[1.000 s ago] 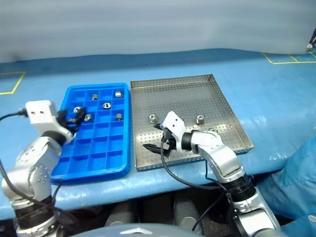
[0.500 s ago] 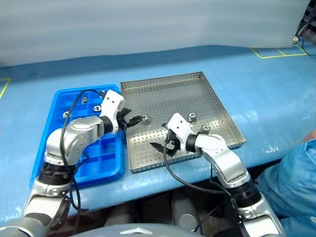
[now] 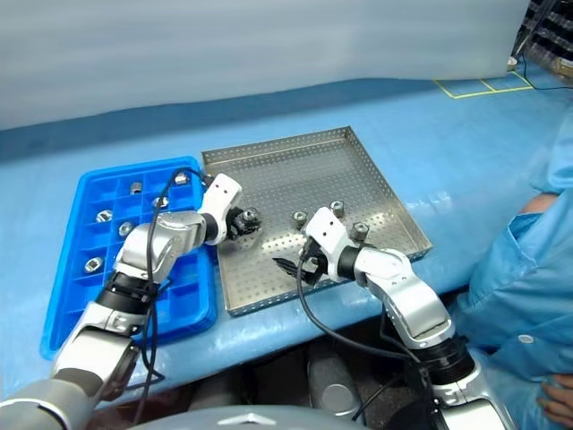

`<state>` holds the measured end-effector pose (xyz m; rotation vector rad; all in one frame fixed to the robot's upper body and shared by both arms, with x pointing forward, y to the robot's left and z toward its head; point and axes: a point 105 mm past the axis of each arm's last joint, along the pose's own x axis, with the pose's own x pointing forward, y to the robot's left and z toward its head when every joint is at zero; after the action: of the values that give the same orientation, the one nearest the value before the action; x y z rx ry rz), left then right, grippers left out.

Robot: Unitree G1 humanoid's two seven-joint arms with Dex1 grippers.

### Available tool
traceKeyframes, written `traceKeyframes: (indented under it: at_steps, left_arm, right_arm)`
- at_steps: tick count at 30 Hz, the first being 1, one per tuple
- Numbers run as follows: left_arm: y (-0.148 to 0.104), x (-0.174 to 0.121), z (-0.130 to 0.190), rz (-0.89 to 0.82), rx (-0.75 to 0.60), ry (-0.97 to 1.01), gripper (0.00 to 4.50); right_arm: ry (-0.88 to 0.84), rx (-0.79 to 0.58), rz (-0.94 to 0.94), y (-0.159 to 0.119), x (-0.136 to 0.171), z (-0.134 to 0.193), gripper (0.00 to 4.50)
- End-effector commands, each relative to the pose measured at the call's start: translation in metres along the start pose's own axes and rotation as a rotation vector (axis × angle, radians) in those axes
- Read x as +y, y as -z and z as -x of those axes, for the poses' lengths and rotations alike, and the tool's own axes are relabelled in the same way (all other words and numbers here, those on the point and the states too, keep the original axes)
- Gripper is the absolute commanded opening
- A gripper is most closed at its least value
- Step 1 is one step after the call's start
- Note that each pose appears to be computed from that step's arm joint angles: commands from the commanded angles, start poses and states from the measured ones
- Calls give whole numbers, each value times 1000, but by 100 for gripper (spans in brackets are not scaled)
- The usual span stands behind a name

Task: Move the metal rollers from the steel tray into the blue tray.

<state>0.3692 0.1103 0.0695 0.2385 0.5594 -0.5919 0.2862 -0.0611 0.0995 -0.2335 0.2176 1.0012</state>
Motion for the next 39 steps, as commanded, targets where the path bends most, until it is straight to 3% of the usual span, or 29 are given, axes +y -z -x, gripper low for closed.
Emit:
traceKeyframes:
  at_steps: [1,5,8,13,17,21,26,31,33,39]
  left_arm:
    - [2,4,-2,-5,10,-16,332]
    - [3,8,-2,21,-3,-40,332]
    - [5,7,-1,32,-5,-33,242]
    - [4,3,1,28,-18,-15,242]
    - [-2,3,6,17,-54,-5,170]
    - [-22,-1,22,33,-158,30,170]
    - [-28,8,40,43,-206,-18,170]
    - [-44,8,84,165,-365,24,170]
    - [-38,7,102,206,-395,45,170]
    - [11,-4,160,163,-342,-41,170]
  right_arm:
    - [13,-60,41,-16,-1,3,450]
    - [18,-61,39,-16,-2,3,450]
    - [17,-61,34,-15,-2,2,450]
    - [7,-59,30,-15,0,-1,450]
    - [-2,-54,29,-14,0,-4,450]
    - [-45,-49,-3,-10,3,-8,450]
    - [-52,-32,0,-7,0,-13,450]
    - [-132,-96,-37,-20,9,-14,450]
    - [-198,-131,-55,-25,16,-14,450]
    - [-278,-218,17,-41,24,-20,450]
